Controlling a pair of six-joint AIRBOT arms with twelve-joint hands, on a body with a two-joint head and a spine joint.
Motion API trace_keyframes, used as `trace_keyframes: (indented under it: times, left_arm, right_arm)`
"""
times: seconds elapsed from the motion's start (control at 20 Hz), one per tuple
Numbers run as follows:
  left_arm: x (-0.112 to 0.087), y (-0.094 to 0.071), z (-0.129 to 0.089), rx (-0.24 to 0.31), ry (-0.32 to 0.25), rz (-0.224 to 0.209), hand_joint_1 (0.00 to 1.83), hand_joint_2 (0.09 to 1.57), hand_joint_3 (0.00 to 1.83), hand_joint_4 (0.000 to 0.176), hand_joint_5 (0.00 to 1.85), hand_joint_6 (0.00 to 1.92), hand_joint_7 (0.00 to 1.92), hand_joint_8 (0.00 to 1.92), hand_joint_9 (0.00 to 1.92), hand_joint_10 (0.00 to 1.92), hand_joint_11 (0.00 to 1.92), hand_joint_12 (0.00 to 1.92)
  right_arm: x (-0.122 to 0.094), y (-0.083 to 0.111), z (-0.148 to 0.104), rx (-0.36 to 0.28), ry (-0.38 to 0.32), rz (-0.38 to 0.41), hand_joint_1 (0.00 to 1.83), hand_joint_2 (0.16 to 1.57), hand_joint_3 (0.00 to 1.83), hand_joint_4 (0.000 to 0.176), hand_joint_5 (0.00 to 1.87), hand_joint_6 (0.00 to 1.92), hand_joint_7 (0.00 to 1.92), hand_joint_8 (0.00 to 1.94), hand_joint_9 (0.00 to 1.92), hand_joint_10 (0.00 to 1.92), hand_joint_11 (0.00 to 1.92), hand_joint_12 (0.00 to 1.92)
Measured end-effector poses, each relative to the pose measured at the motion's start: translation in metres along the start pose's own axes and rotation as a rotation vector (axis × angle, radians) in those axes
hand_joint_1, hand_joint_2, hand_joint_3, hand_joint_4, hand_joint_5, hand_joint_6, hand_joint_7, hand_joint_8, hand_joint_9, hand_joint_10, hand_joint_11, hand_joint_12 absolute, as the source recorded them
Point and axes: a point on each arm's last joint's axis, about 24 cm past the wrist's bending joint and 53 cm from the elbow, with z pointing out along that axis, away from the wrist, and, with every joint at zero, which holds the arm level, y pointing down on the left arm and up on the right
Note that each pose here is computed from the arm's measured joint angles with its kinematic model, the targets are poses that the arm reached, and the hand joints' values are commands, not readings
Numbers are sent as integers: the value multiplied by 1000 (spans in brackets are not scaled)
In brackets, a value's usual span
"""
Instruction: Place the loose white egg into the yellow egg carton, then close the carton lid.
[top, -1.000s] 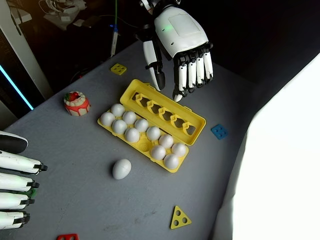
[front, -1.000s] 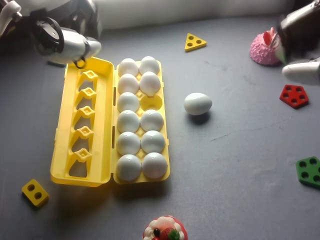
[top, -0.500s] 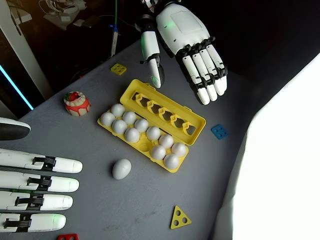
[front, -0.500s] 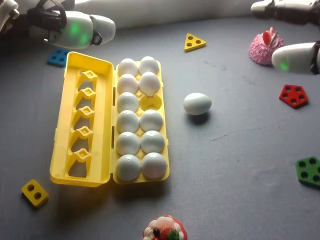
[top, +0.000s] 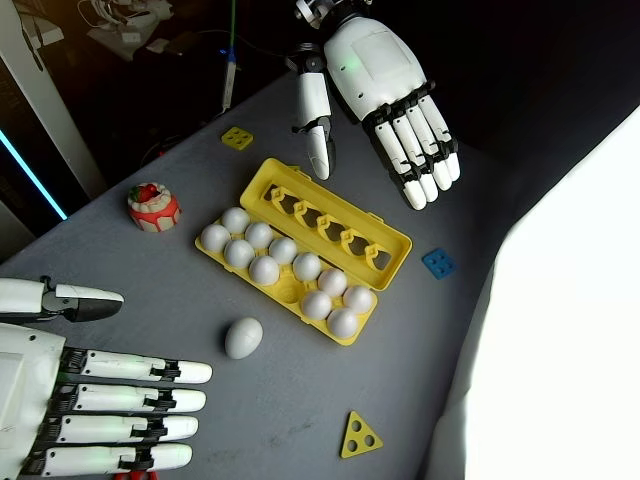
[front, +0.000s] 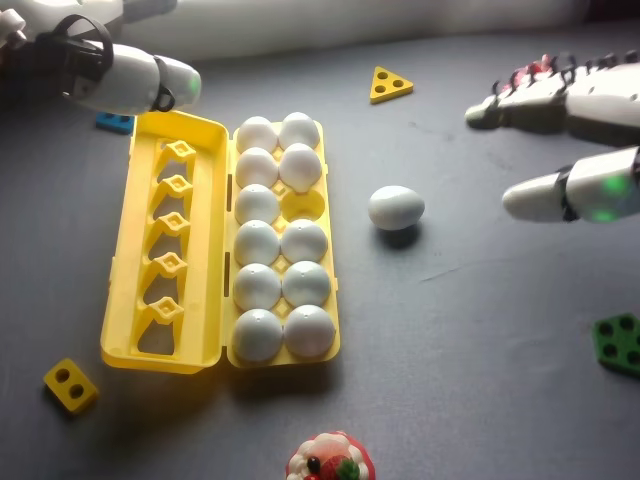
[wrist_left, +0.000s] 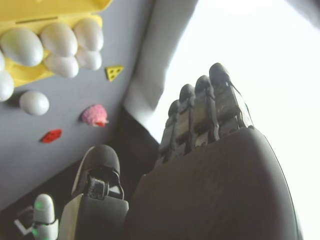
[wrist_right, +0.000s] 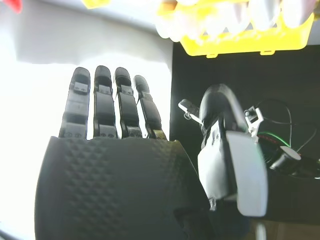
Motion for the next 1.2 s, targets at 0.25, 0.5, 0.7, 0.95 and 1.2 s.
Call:
trace_keyframes:
  times: [0.25,0.5,0.7,0.95,1.2]
  left_arm:
    - [6,29,0,-74,20,-25,0,1331,0,17,37,3,89,7,64,2,0,262]
    - [7,33,-2,-81,29,-60,0,1332,0,15,66,5,111,5,82,8,0,380]
    - [3,49,-3,-145,21,-80,0,1334,0,10,82,5,103,2,104,7,0,515]
    - [-2,68,-4,-219,5,-77,0,1328,0,15,63,3,102,2,81,6,0,422]
    - [-5,63,-2,-198,-5,-51,0,1330,0,12,81,2,138,6,104,9,0,467]
  right_arm:
    - [8,24,27,-71,-29,-70,672,1231,0,0,316,507,176,2,0,284,0,378]
    - [19,25,55,-77,-30,-24,684,1225,0,0,260,641,154,1,0,252,0,511]
    - [25,6,75,-39,-24,-5,688,1217,0,0,246,606,163,4,1,269,0,271]
    - [35,10,95,-53,-24,-24,703,1214,0,0,182,582,142,1,0,248,0,581]
    - [33,5,105,-54,-54,-51,677,1223,2,0,185,543,151,2,0,247,0,385]
